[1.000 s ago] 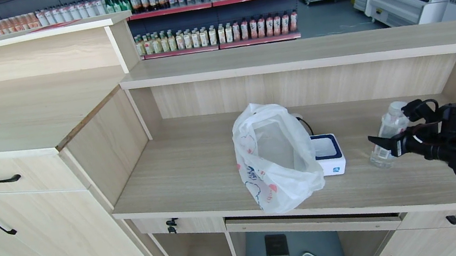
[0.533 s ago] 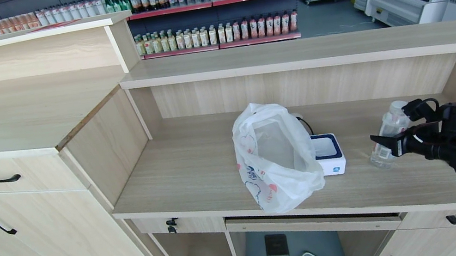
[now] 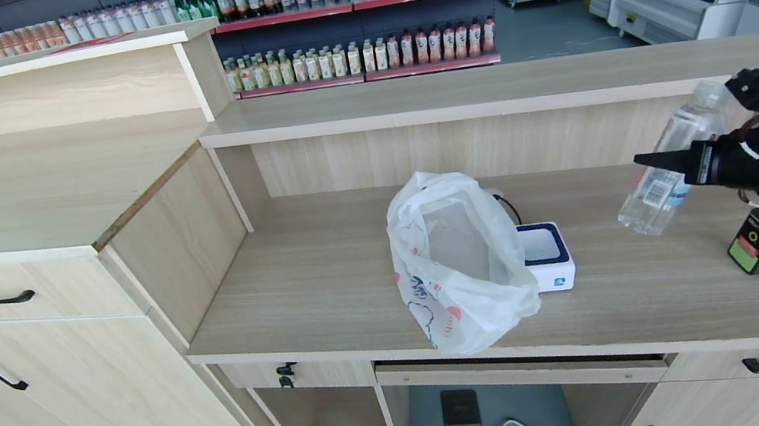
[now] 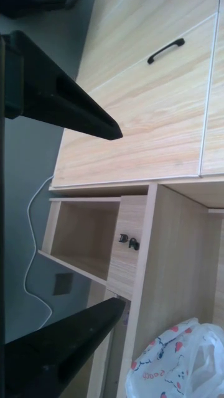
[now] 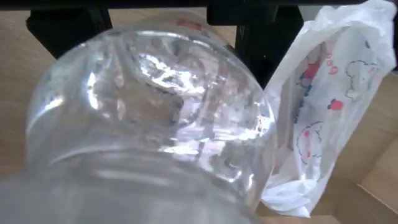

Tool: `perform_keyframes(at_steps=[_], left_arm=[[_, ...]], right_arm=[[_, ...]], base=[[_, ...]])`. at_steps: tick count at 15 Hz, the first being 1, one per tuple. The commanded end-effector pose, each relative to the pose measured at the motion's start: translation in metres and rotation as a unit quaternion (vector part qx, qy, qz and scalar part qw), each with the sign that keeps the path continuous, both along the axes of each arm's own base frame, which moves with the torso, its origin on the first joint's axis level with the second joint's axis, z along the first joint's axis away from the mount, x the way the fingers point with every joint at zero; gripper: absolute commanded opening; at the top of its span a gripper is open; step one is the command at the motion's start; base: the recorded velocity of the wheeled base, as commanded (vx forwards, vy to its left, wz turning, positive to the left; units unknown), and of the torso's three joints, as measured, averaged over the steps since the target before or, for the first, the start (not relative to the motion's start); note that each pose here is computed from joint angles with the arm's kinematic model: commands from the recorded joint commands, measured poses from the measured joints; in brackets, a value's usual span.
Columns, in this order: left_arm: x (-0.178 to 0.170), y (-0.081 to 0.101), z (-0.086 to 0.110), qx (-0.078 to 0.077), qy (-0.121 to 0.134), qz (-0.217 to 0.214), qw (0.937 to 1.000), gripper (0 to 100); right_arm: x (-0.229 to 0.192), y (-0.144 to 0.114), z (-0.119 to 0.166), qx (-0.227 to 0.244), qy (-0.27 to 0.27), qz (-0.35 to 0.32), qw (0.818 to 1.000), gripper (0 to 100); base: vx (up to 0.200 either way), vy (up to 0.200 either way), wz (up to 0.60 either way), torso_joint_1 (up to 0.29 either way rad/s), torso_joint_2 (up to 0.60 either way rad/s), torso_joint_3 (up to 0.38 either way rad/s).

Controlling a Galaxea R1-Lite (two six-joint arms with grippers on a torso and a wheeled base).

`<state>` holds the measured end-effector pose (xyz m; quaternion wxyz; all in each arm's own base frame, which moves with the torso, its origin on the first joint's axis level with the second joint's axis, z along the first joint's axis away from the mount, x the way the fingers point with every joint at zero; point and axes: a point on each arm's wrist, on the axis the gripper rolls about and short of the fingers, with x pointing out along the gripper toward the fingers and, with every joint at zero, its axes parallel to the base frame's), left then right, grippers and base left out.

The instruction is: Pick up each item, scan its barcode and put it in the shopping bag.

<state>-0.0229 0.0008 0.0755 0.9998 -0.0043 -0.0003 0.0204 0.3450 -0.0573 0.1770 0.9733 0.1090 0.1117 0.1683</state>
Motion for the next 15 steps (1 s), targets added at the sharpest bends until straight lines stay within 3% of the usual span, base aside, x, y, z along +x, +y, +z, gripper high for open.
perform_keyframes(at_steps=[1,5,9,15], left_arm=[[0.0,0.0,0.0,0.0,0.0,0.0,1.0,100],[0.0,0.0,0.0,0.0,0.0,0.0,1.0,100],[0.0,0.0,0.0,0.0,0.0,0.0,1.0,100],[0.0,0.0,0.0,0.0,0.0,0.0,1.0,100]], right_arm=[[-0.066,0.043,0.095,0.042,-0.07,0.096,0.992,0],[-0.113,0.083,0.133,0.048,-0.085,0.22,0.971,0],[-0.149,0.12,0.14,0.057,-0.071,0.308,0.947,0],[-0.189,0.158,0.138,0.062,-0.071,0.366,0.926,0]], base=[[0.0,0.0,0.0,0.0,0.0,0.0],[0.0,0.0,0.0,0.0,0.0,0.0],[0.0,0.0,0.0,0.0,0.0,0.0],[0.0,0.0,0.0,0.0,0.0,0.0]])
